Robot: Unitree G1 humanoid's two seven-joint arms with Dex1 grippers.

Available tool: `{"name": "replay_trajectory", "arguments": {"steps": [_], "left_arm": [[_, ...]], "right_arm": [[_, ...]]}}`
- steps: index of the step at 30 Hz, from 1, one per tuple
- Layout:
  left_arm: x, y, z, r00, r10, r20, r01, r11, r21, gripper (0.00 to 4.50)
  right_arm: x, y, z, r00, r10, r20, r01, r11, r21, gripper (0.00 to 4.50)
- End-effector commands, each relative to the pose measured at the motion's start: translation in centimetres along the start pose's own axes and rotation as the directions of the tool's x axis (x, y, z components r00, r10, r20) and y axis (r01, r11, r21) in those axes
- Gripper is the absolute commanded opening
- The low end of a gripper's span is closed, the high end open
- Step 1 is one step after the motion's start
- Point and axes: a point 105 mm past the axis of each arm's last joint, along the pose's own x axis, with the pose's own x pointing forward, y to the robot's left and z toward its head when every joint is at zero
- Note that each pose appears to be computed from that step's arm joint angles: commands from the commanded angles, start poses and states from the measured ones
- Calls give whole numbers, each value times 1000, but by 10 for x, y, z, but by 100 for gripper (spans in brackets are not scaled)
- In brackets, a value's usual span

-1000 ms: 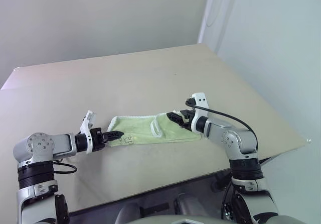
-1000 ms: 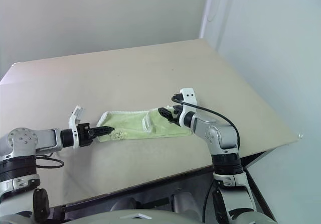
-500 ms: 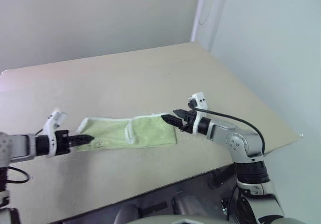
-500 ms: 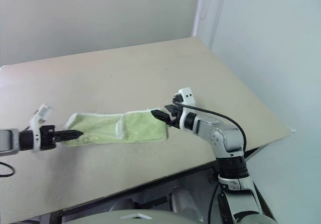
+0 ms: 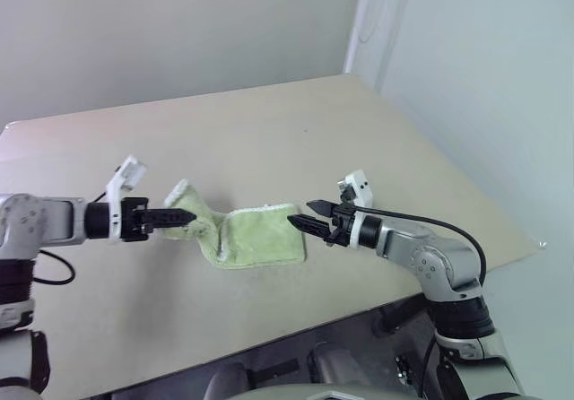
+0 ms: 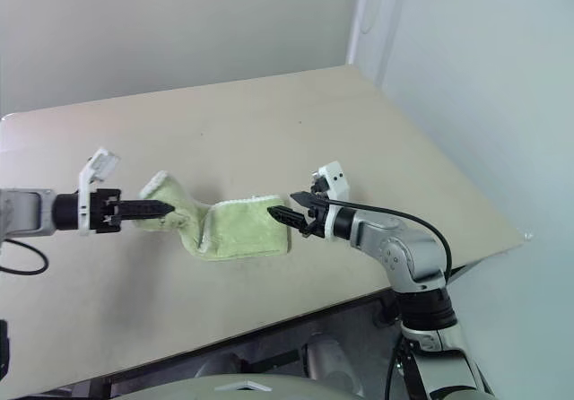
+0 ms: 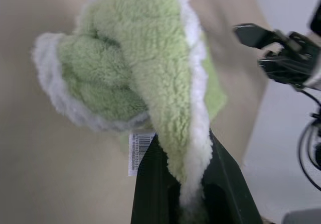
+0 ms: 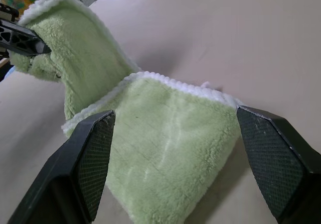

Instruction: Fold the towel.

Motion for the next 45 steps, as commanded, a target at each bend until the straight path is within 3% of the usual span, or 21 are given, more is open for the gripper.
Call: {"name": "replay_trajectory", "arguments": {"steps": [1, 13, 19, 25, 32, 40, 45], "left_arm": [[11, -17, 9, 996, -83, -39, 85, 995, 56, 4], [73, -42, -5, 924, -264, -278, 301, 948, 101, 4], [96, -41, -13, 897, -304, -321, 348, 933, 88, 4], [115, -41, -11, 899, -316, -304, 354, 932, 76, 180], [125, -48, -3, 899, -356, -255, 381, 923, 52, 444], [113, -67, 15, 884, -437, -167, 453, 889, 69, 448], [97, -63, 23, 910, -396, -119, 409, 904, 120, 448]], "right_arm": [[-9, 2, 14, 998, -21, 55, 22, 999, -28, 404], [-23, -11, 8, 983, -166, 82, 166, 986, 14, 404], [-29, -15, 4, 971, -224, 85, 222, 975, 29, 404], [-31, -17, 3, 966, -245, 79, 244, 970, 24, 404], [-29, -20, 0, 965, -253, 65, 252, 967, 24, 404], [-26, -25, 4, 963, -255, 86, 253, 967, 38, 404], [-26, -28, 14, 957, -262, 126, 257, 965, 50, 404]]}}
